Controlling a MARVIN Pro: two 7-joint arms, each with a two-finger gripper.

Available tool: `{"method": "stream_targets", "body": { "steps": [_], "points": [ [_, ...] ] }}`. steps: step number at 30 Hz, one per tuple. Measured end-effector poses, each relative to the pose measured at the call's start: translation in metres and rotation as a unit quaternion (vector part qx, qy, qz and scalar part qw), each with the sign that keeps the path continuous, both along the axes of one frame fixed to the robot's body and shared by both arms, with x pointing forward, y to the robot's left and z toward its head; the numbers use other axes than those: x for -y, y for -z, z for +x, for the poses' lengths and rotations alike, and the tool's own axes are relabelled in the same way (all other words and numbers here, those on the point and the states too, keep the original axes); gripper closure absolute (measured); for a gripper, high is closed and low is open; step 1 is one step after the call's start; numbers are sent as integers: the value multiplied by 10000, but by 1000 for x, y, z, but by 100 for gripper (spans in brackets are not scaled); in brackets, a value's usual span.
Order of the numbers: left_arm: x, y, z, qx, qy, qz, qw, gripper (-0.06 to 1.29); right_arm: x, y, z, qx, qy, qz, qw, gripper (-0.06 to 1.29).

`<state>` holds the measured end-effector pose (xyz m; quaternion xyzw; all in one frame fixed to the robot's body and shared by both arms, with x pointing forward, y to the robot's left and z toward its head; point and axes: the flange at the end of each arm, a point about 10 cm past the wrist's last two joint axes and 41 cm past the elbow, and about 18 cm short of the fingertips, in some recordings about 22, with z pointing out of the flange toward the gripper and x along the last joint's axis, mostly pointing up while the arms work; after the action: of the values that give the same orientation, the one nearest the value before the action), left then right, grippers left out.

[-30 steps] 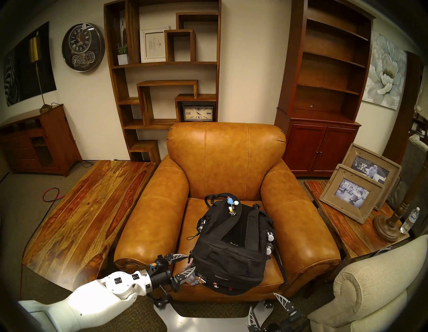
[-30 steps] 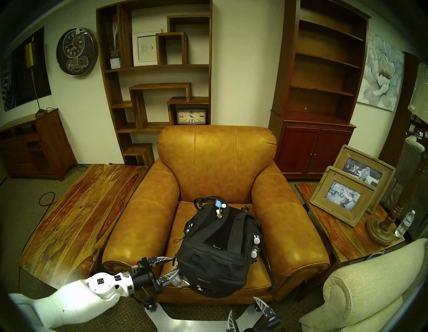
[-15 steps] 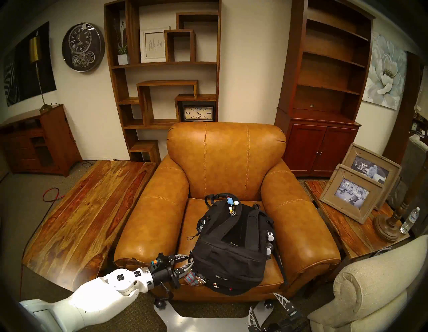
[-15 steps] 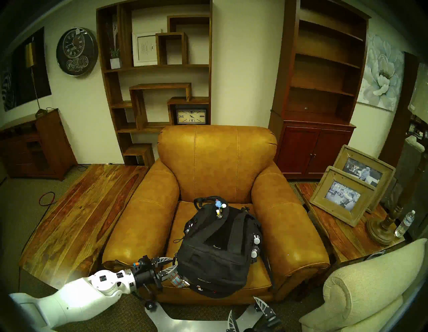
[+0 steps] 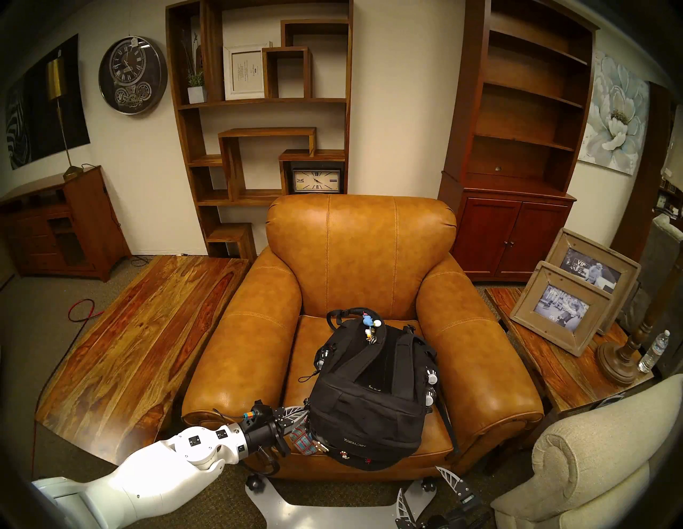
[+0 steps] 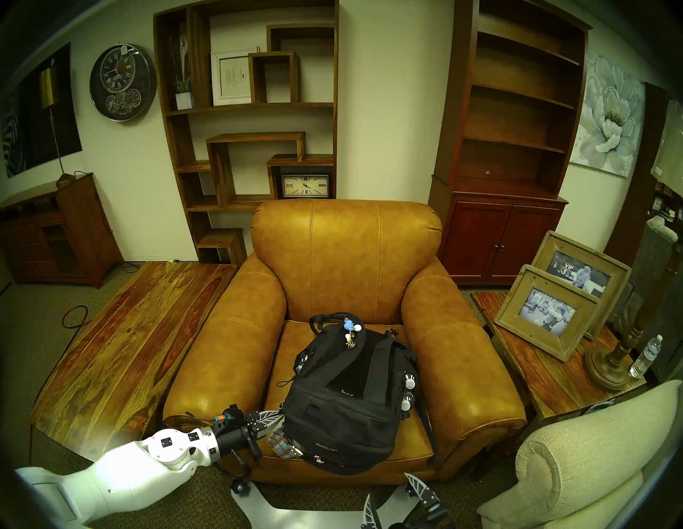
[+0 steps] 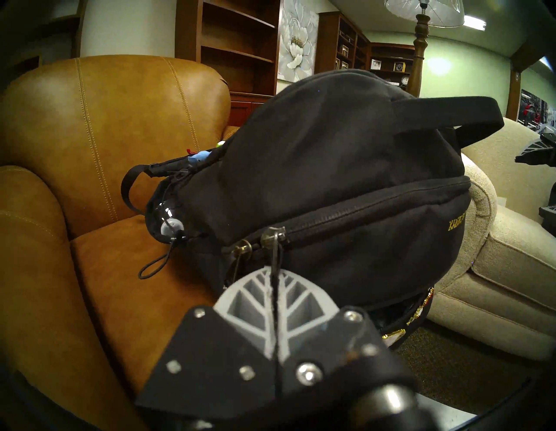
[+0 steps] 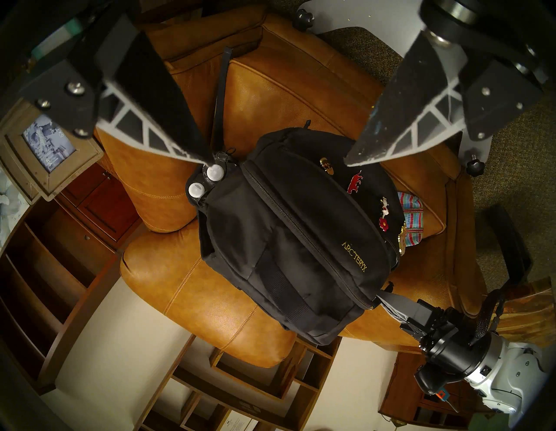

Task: Open a bag with a zipper

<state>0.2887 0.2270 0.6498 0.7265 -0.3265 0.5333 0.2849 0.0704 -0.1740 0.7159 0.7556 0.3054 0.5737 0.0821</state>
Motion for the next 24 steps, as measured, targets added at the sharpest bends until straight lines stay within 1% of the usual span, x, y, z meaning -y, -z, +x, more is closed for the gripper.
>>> {"method": "stream_targets", "body": {
  "steps": [3,8,15,20,24],
  "points": [
    [1,-3,-7,4,-1,-14,10000,124,0,0,0,0,0,0,10000,0],
    [2,-8,-21,-5,7,-21,10000,124,0,0,0,0,-1,0,10000,0],
    [5,-18,-35,-9,26,-54,10000,124,0,0,0,1,-2,-1,10000,0],
    [14,-28,-47,-33,117,-124,9998,124,0,0,0,2,-3,-1,10000,0],
    [23,-31,-56,-142,178,-61,9997,124,0,0,0,3,-3,-2,10000,0]
  ]
}}
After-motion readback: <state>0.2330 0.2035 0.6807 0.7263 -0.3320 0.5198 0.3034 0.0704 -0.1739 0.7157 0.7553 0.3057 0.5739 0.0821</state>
